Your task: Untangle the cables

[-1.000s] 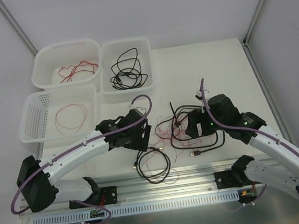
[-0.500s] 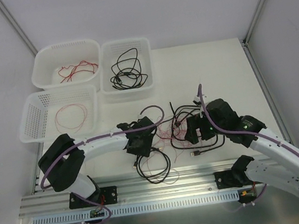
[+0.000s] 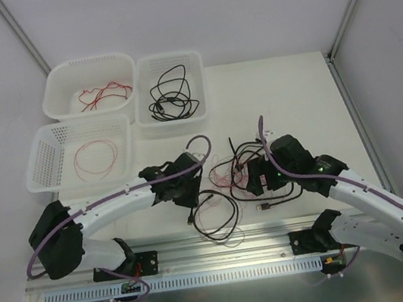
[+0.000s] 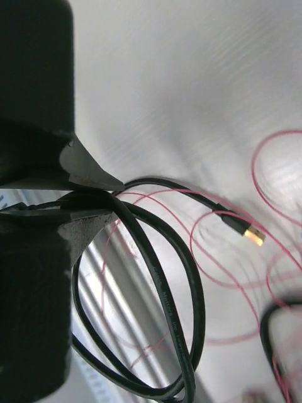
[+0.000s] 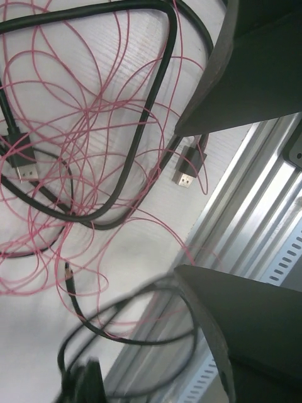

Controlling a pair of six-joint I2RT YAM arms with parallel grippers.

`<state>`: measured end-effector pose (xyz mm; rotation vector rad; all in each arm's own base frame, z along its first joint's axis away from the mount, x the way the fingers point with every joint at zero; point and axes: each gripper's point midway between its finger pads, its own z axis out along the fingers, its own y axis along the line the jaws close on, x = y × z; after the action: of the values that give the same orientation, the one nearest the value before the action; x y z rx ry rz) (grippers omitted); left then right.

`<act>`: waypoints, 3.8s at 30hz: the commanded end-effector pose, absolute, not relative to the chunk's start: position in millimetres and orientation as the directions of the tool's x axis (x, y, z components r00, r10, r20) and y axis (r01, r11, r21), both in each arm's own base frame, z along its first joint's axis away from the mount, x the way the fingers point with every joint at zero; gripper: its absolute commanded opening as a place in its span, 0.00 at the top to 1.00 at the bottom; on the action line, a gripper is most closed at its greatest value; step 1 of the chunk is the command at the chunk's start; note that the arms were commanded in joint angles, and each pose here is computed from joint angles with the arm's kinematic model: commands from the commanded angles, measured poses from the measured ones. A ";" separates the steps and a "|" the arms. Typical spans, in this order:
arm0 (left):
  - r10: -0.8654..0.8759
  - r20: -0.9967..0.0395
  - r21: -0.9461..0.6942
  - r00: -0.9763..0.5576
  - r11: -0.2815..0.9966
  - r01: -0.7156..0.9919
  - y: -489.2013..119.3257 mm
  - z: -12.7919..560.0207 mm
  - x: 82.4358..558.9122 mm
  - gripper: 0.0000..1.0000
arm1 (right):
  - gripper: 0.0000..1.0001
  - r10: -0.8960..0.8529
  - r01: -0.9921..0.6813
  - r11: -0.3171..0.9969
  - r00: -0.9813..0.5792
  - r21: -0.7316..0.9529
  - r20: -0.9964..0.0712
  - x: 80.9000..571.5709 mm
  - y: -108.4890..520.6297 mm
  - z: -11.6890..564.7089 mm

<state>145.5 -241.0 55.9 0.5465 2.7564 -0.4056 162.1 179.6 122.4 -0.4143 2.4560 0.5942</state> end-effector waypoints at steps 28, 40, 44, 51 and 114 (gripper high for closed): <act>-0.096 -0.943 -0.091 -0.319 0.995 -0.031 -80.7 415.4 251.9 0.98 | 0.10 0.196 0.131 0.976 -0.882 0.176 -0.428 181.0 93.4 39.0; -0.046 -0.714 -0.351 -0.699 0.887 0.301 -194.7 310.7 224.5 1.00 | 0.15 -0.044 -0.557 0.715 -0.639 0.422 -0.768 167.6 190.2 179.2; -0.073 -0.698 -0.405 -0.712 0.861 0.309 -202.5 311.6 216.4 1.00 | 0.16 -0.034 -0.703 0.544 -0.565 0.459 -0.824 149.9 221.1 206.4; -0.125 -0.698 -0.482 -0.706 0.811 0.333 -208.8 332.1 205.4 1.00 | 0.17 -0.092 -0.809 0.363 -0.526 0.463 -0.846 134.0 260.6 209.8; 0.041 -0.551 -0.664 -0.833 0.582 0.469 -246.8 295.6 126.4 1.00 | 0.99 -0.126 -0.687 0.577 -0.610 0.442 -0.782 231.8 304.0 155.3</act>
<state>137.3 -234.8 257.6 0.2753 2.4576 -1.0483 214.3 310.9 165.1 -0.7128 2.0283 1.0590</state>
